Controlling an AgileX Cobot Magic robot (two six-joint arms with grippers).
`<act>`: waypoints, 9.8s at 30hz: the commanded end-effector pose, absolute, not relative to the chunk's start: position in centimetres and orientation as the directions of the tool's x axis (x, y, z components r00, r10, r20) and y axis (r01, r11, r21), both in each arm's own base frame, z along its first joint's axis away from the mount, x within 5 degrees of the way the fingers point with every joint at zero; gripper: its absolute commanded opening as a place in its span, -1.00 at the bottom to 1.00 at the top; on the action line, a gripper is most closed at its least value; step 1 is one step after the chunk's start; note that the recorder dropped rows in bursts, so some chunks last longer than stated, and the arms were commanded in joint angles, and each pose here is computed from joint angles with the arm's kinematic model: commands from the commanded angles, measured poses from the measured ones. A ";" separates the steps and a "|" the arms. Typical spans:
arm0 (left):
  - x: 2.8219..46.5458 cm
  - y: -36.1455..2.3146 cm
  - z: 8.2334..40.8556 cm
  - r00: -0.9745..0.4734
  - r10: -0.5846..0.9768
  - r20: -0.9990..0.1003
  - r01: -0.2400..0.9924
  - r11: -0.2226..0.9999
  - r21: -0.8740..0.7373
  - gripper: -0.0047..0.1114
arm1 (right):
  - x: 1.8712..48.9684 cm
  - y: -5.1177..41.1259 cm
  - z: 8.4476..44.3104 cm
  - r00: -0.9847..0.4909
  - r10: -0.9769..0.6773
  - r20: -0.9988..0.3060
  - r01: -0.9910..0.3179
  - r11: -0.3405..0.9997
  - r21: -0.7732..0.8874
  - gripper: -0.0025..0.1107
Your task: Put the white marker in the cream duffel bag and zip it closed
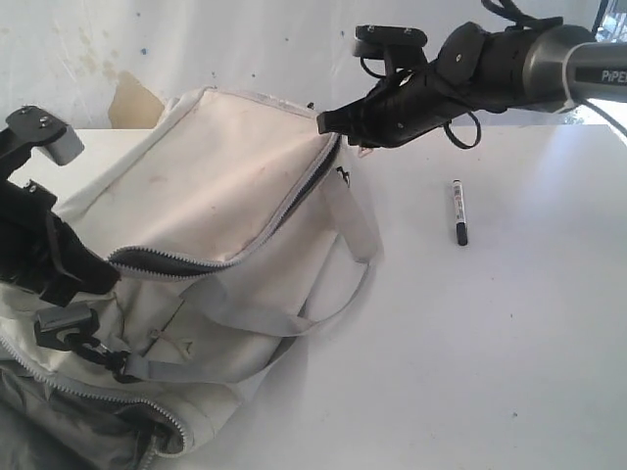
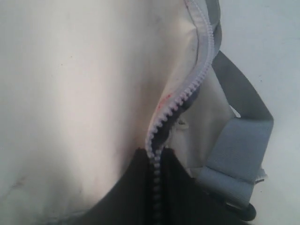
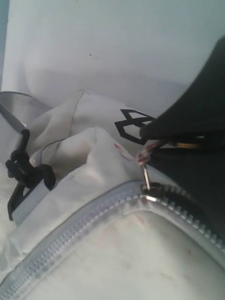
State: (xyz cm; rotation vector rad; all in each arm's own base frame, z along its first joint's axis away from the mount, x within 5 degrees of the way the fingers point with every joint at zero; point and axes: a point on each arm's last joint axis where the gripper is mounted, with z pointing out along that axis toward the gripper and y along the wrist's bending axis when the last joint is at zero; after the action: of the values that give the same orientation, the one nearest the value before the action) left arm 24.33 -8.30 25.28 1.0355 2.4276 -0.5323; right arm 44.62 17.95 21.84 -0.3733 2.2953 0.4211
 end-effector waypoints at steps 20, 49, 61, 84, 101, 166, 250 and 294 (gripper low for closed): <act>24.8 -8.2 25.7 -0.582 0.561 -0.588 0.749 0.652 -0.119 -0.39 | 42.6 17.5 23.1 -0.791 -0.202 -0.578 -0.419 0.867 0.271 -0.05; 21.7 -13.2 21.4 -0.066 0.896 -0.440 0.954 0.185 0.234 0.18 | 32.6 13.7 28.1 -0.894 -0.258 -0.366 -0.363 0.897 0.254 -0.82; 21.7 -14.4 17.8 -0.058 0.875 -0.481 0.938 0.212 0.273 0.15 | 31.1 12.8 28.2 -0.871 -0.245 -0.425 -0.363 0.905 0.222 -0.82; 24.1 -15.1 23.8 -0.323 0.548 -0.772 0.755 0.641 0.139 -0.92 | 31.3 12.7 28.2 -0.864 -0.242 -0.442 -0.360 0.910 0.206 -0.82; 28.0 -7.7 28.3 -0.525 -0.053 -0.850 0.274 0.935 -0.227 -0.92 | 32.3 12.9 26.7 -0.872 -0.234 -0.430 -0.343 0.919 0.194 -0.82; 27.7 -3.3 31.2 -0.369 -0.299 -0.880 0.028 0.943 -0.332 -0.92 | 49.1 6.7 12.1 -0.926 -0.039 -0.376 -0.049 0.999 0.017 -0.31; 27.7 -3.5 31.1 -0.384 -0.288 -0.878 0.050 0.942 -0.331 -0.92 | 41.4 32.3 16.8 -0.898 0.357 -0.259 0.029 0.634 0.773 0.11; 27.6 -3.7 31.0 -0.397 -0.190 -0.898 0.102 0.963 -0.249 -0.92 | 34.8 25.0 27.8 -0.809 -0.504 -0.303 -0.552 0.828 0.096 -0.96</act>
State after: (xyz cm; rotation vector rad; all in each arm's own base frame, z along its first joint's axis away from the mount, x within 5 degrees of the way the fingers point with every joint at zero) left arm 27.64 -3.82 30.63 -0.0774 1.9635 -0.3222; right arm 35.07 26.10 27.06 -0.7658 2.7305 0.3755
